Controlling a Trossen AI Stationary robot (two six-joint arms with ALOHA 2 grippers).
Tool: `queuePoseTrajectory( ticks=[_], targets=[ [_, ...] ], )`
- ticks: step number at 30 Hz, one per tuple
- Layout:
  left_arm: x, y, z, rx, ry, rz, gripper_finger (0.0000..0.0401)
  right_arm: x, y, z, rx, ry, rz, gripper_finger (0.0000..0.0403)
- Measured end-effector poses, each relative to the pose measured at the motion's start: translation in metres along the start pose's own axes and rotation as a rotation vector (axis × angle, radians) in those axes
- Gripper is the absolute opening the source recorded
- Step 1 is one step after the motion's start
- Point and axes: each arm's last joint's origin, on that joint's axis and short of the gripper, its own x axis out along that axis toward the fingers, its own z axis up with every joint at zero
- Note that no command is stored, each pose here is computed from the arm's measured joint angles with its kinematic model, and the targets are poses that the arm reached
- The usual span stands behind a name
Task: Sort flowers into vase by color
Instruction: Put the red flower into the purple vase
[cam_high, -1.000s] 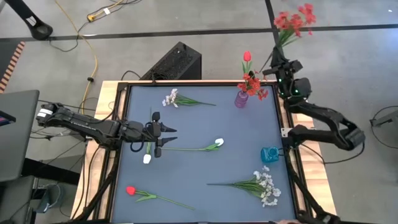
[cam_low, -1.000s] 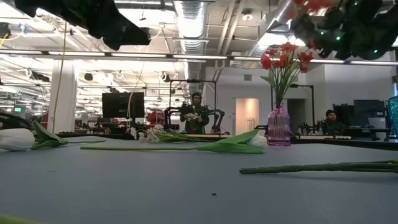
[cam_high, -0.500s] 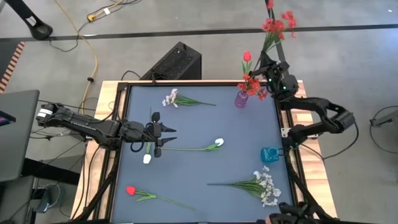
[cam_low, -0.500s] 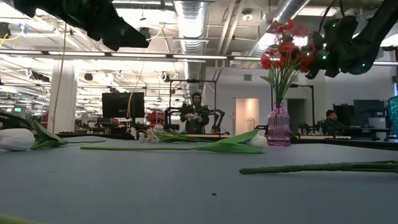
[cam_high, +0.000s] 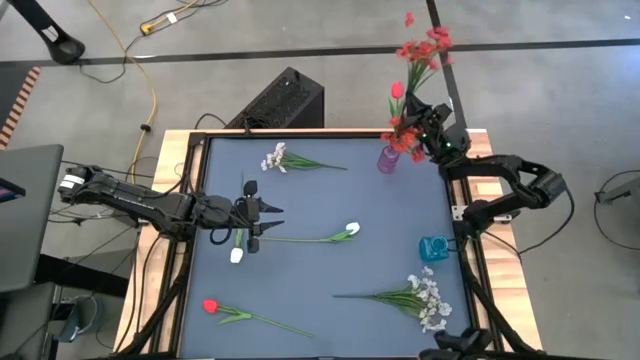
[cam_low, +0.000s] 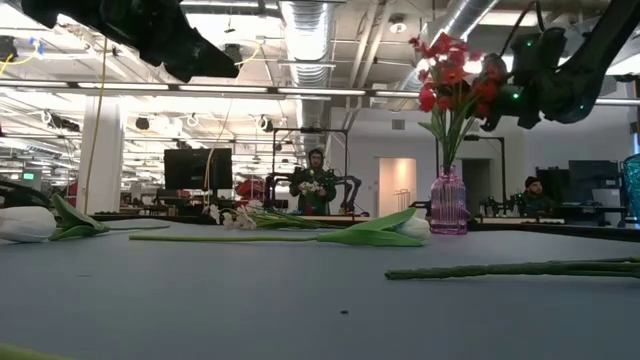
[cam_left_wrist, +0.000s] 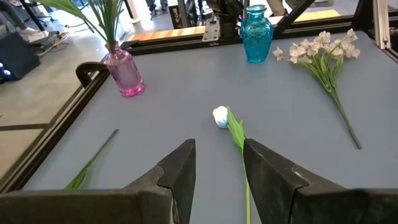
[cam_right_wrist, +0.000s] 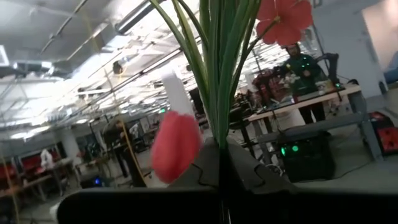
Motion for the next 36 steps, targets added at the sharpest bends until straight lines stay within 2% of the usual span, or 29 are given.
queuePoseTrajectory(
  ticks=[11, 21, 28, 30, 34, 36],
  targets=[
    [0.000, 0.000, -0.002, -0.023, 0.019, -0.002, 0.0125, -0.003, 0.016, -0.006, -0.041, 0.035, 0.056, 0.0028],
    [0.000, 0.000, -0.004, -0.026, 0.036, -0.002, 0.0125, -0.008, 0.023, -0.006, -0.160, 0.111, 0.058, 0.0028],
    [0.000, 0.000, -0.004, -0.031, 0.036, -0.002, 0.0125, -0.011, 0.027, -0.001, -0.149, 0.136, 0.057, 0.0028],
    [0.000, 0.000, -0.004, -0.035, 0.036, -0.002, 0.0125, -0.014, 0.026, -0.004, -0.124, 0.147, 0.041, 0.0028],
    [0.000, 0.000, -0.004, -0.044, 0.039, -0.006, 0.0125, -0.031, 0.022, -0.012, -0.121, 0.125, -0.069, 0.0028],
    [0.000, 0.000, -0.004, -0.048, 0.043, -0.007, 0.0125, -0.043, 0.018, -0.015, -0.110, 0.092, -0.073, 0.0028]
  ],
)
